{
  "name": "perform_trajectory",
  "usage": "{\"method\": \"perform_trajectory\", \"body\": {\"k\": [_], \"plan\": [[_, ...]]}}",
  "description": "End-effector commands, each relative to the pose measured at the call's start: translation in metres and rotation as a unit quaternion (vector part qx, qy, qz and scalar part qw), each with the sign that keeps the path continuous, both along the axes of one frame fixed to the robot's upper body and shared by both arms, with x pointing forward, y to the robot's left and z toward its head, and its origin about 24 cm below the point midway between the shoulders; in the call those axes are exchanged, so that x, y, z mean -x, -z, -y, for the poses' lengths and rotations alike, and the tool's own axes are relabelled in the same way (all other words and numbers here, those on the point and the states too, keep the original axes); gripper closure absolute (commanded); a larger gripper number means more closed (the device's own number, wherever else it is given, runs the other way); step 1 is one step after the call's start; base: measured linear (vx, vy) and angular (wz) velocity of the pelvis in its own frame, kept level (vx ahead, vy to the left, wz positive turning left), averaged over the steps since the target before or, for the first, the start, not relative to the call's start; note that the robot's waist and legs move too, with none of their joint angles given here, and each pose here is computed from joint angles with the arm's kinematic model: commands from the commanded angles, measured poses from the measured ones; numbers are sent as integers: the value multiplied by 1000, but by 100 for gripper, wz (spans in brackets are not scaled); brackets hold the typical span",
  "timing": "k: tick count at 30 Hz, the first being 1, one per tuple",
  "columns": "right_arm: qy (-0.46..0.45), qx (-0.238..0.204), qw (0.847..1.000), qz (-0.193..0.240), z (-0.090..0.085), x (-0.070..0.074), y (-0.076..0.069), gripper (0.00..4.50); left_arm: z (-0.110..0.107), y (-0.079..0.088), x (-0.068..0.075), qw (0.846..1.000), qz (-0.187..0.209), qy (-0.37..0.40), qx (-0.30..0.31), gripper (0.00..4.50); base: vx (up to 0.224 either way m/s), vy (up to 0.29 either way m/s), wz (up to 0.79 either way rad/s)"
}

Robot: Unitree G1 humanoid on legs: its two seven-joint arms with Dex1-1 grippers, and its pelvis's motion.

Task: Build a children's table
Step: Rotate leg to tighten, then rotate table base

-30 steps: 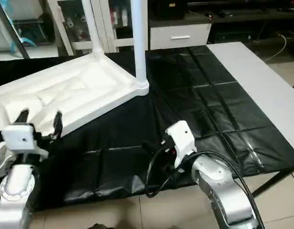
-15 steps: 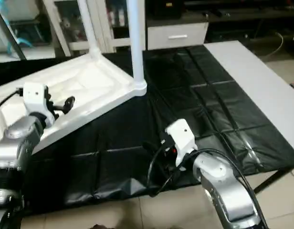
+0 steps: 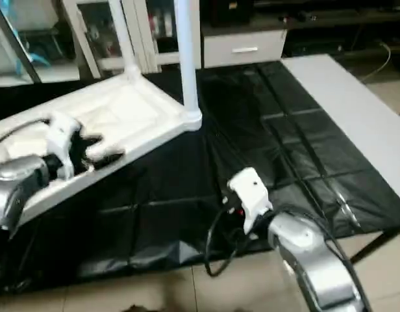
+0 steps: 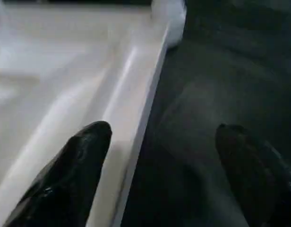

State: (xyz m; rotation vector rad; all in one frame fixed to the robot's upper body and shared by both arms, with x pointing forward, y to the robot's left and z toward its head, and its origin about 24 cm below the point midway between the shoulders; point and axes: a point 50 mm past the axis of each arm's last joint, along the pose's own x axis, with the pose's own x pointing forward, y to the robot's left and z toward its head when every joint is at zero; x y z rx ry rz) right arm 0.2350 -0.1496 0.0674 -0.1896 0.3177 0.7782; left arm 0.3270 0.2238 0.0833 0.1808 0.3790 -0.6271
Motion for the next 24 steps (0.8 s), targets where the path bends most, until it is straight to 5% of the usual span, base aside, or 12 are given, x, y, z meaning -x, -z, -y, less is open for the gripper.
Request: {"method": "perform_trajectory", "body": {"k": [1,24], "plan": [[-39,0,999,-5,-6,5,-3,72,-9,4,-5,999,-5,-11,-47,70,0,0,0],[-90,25,996,-14,-4,10,-10,72,-19,27,-17,992,-79,-35,-90,245,0,0,0]]}}
